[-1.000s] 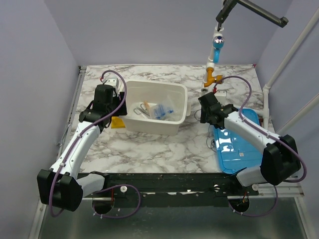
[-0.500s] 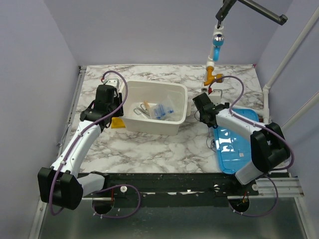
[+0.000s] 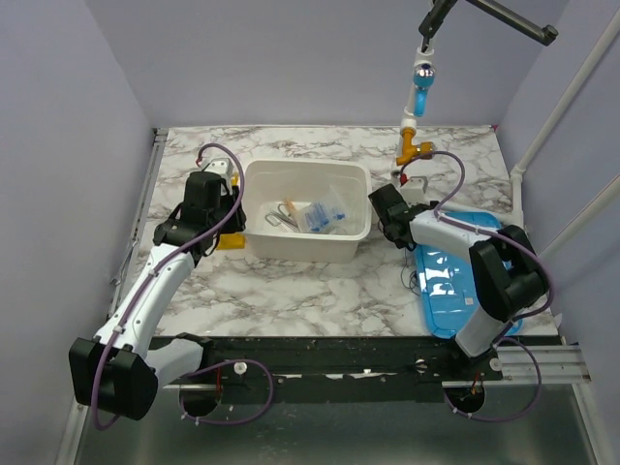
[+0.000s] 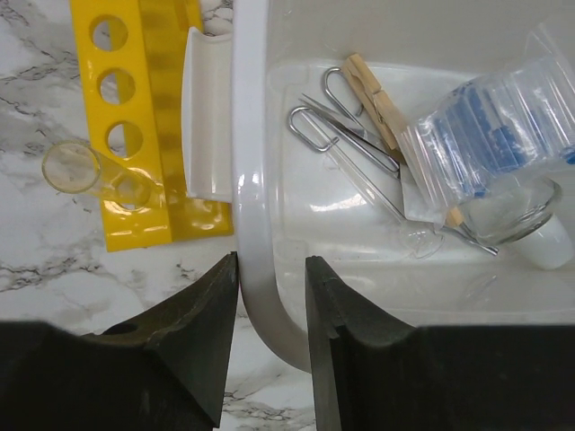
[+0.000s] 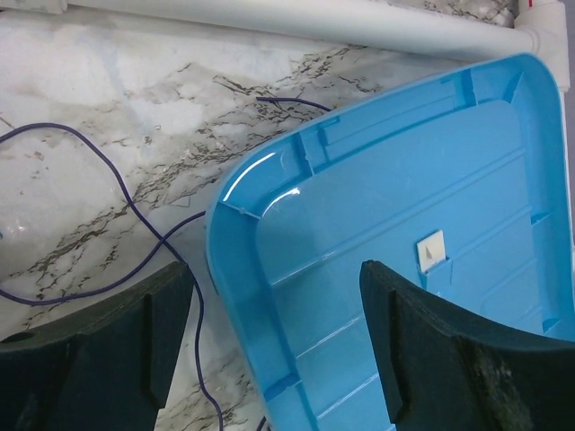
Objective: Organize the chemistry lab equipment
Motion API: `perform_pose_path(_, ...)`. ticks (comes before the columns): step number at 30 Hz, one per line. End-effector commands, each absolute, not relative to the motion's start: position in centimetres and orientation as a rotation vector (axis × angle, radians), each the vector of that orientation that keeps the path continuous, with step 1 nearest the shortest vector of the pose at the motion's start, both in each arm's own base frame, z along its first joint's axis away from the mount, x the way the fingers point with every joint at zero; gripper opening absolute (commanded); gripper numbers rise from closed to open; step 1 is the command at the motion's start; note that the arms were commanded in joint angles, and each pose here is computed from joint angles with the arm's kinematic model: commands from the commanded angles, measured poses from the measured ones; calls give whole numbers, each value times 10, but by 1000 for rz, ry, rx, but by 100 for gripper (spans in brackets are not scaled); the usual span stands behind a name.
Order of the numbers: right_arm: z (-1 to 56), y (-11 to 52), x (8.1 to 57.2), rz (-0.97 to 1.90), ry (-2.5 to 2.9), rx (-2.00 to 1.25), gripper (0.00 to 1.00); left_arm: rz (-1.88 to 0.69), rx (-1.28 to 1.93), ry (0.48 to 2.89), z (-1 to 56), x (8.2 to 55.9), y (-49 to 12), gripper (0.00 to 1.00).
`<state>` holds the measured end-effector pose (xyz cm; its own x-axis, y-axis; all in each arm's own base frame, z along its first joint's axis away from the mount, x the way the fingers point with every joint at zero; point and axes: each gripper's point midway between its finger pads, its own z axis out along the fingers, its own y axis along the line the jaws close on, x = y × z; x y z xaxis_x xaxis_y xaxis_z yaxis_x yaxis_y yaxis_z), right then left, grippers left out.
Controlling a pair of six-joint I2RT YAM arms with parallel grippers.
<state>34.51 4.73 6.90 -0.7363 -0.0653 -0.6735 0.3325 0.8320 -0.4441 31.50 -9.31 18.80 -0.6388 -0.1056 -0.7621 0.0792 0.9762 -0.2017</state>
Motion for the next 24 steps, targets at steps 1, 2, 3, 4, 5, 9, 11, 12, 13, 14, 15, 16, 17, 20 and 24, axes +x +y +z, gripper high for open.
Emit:
perform_pose_path(1, 50, 34, 336, -831, 2329, 142, 79, -477, -7, 2253, 187, 298, -123, 36)
perform_pose_path(2, 47, 33, 335, -840, 2331, 138, 78, -493, -6, 2256, 185, 295, -125, 36)
perform_pose_path(3, 45, 32, 334, -846, 2334, 134, 76, -505, -7, 2262, 184, 294, -126, 36)
perform_pose_path(4, 43, 32, 334, -853, 2337, 131, 74, -514, -5, 2267, 182, 292, -127, 36)
perform_pose_path(5, 41, 32, 334, -860, 2340, 127, 73, -526, -2, 2268, 182, 291, -129, 36)
perform_pose_path(9, 34, 30, 332, -882, 2341, 117, 69, -566, 11, 2259, 181, 285, -134, 36)
perform_pose_path(11, 32, 27, 331, -904, 2342, 109, 66, -568, 16, 2254, 182, 284, -134, 36)
perform_pose_path(12, 31, 26, 331, -914, 2341, 106, 64, -564, 19, 2250, 183, 284, -134, 37)
perform_pose_path(13, 30, 25, 331, -924, 2340, 101, 61, -559, 21, 2245, 184, 284, -133, 38)
perform_pose_path(14, 30, 25, 330, -932, 2337, 97, 58, -552, 24, 2237, 186, 284, -132, 40)
perform_pose_path(15, 30, 24, 330, -936, 2337, 94, 54, -545, 27, 2224, 189, 285, -131, 43)
perform_pose_path(16, 30, 24, 330, -940, 2337, 92, 49, -537, 29, 2211, 192, 285, -129, 46)
perform_pose_path(17, 32, 24, 329, -936, 2336, 93, 44, -527, 30, 2200, 195, 285, -128, 48)
perform_pose_path(20, 38, 25, 329, -907, 2328, 107, 33, -503, 28, 2165, 202, 284, -123, 52)
perform_pose_path(24, 54, 26, 329, -864, 2309, 135, 19, -476, 21, 2126, 211, 283, -117, 55)
